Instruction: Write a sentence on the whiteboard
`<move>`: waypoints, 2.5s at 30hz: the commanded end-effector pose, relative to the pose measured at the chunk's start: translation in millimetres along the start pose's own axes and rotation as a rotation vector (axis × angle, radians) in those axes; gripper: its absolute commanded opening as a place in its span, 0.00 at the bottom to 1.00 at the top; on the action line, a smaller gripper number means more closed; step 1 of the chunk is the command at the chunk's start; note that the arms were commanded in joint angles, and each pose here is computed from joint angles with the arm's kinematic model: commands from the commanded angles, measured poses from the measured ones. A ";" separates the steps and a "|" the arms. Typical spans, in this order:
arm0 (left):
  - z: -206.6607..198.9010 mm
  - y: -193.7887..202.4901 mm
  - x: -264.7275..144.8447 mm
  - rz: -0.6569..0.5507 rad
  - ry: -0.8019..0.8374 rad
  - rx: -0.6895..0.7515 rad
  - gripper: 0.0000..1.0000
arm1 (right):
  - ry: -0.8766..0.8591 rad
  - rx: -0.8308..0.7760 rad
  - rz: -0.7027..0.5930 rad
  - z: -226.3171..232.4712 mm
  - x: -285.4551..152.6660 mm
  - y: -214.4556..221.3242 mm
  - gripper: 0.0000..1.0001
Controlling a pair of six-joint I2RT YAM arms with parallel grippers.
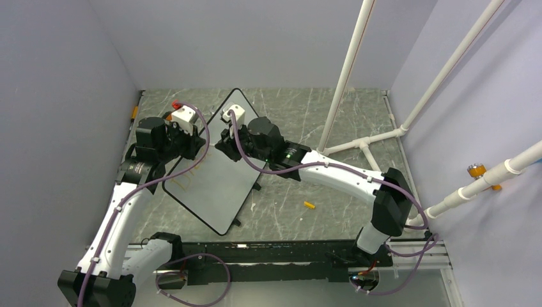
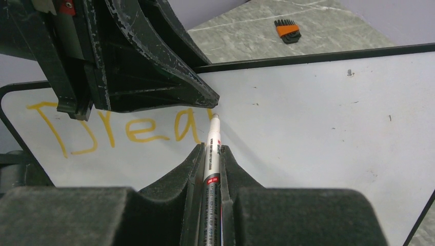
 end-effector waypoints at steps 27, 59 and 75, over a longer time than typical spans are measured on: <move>-13.9 39.4 0.4 0.198 0.110 0.013 0.00 | 0.093 0.024 0.015 -6.6 -6.2 14.6 0.00; -15.1 39.4 -0.4 0.194 0.113 0.018 0.00 | 0.139 0.006 -0.036 -13.2 15.7 -22.6 0.00; -15.2 39.2 -0.6 0.193 0.111 0.020 0.00 | 0.142 0.031 0.008 -16.2 6.9 -4.4 0.00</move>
Point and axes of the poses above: each gripper's point midway between its finger pads, its own x axis out along the fingers, its own z axis along the line the jaws close on, y = z × x, the point moved 9 cm from there along -x, back along the fingers, and after that the axes turned 2 degrees about x, right-handed, at the moved point
